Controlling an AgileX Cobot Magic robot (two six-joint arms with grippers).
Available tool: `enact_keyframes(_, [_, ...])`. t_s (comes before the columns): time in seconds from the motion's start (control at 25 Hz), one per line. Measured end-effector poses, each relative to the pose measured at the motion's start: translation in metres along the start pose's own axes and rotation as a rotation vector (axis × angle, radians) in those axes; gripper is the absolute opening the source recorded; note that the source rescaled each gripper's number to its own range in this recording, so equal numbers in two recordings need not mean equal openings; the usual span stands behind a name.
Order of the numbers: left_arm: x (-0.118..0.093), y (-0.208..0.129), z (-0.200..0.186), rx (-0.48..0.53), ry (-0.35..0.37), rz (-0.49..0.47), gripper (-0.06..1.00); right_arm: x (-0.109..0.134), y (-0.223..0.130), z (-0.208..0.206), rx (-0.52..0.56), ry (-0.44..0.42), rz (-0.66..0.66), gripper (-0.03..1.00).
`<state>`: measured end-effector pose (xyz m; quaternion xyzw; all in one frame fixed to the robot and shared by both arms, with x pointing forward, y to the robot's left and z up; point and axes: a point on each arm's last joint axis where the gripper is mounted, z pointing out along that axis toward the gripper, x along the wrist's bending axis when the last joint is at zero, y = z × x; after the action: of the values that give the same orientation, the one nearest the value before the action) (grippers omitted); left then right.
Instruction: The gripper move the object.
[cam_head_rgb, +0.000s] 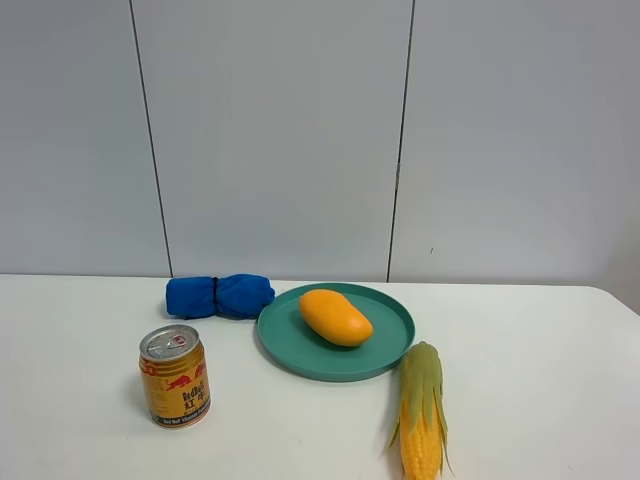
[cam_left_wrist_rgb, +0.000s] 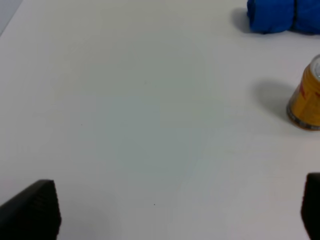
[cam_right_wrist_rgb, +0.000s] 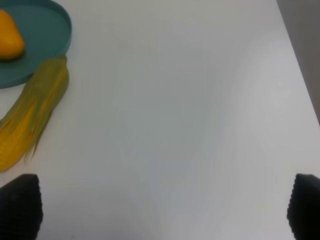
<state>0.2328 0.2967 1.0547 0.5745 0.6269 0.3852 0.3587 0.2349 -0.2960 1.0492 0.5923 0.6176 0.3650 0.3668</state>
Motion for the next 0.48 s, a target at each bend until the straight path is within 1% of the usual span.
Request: enact_keyframes(0.48, [0.0000,0.0000,0.0000,0.000,0.000,0.000,1.00,-0.0001,0.0000,0.0000,0.000,0.000,0.008,0.99])
